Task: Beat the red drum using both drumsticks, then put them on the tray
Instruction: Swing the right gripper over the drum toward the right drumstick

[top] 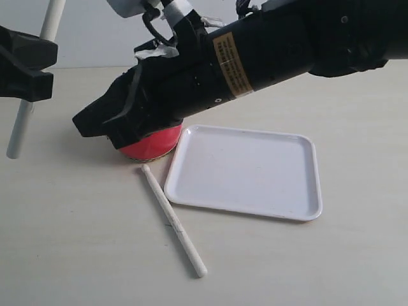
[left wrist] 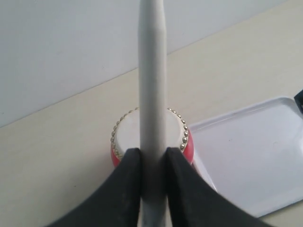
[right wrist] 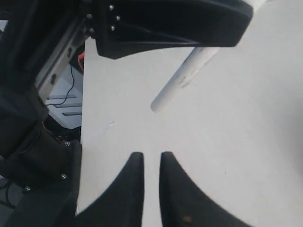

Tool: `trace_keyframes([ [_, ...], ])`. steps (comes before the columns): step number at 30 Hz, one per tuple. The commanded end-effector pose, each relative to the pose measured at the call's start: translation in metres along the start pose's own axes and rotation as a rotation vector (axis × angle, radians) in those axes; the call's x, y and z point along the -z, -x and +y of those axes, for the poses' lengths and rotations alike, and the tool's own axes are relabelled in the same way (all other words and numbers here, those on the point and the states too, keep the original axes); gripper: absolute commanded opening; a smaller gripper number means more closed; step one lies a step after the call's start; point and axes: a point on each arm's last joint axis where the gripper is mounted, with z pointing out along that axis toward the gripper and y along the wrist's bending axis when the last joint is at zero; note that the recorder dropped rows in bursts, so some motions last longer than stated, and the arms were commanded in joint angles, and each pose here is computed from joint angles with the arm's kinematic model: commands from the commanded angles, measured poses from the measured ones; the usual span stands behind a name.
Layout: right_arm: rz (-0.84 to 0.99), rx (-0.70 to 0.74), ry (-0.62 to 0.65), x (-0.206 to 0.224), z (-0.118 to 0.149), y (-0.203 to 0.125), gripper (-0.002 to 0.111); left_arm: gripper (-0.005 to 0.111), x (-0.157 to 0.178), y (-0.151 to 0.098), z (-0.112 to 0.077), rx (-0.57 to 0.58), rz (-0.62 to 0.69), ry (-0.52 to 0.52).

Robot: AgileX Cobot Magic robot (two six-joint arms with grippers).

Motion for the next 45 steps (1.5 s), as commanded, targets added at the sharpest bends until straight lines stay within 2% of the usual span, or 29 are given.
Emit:
trace_keyframes([
  [1, -0.020, 0.068, -0.028, 0.004, 0.001, 0.006, 0.000, 0.000, 0.002, -0.001, 0.001, 0.003, 0.006, 0.009],
  [6, -0.053, 0.097, -0.092, 0.013, 0.003, 0.014, 0.000, 0.000, 0.002, -0.001, 0.002, 0.003, 0.010, 0.010],
  [15, -0.059, 0.107, -0.049, 0.017, 0.011, 0.016, 0.000, 0.000, 0.002, -0.001, 0.002, 0.000, 0.010, 0.010],
  [37, -0.059, 0.107, -0.049, 0.017, 0.011, 0.016, 0.000, 0.000, 0.002, -0.001, 0.002, 0.000, 0.010, 0.010],
  [41, -0.055, 0.108, -0.021, 0.016, 0.013, 0.016, 0.000, 0.000, 0.002, -0.001, 0.002, 0.000, 0.010, 0.010],
  [45, -0.043, 0.154, 0.067, 0.017, 0.021, 0.014, 0.000, 0.000, 0.002, -0.001, 0.002, 0.000, 0.010, 0.010],
])
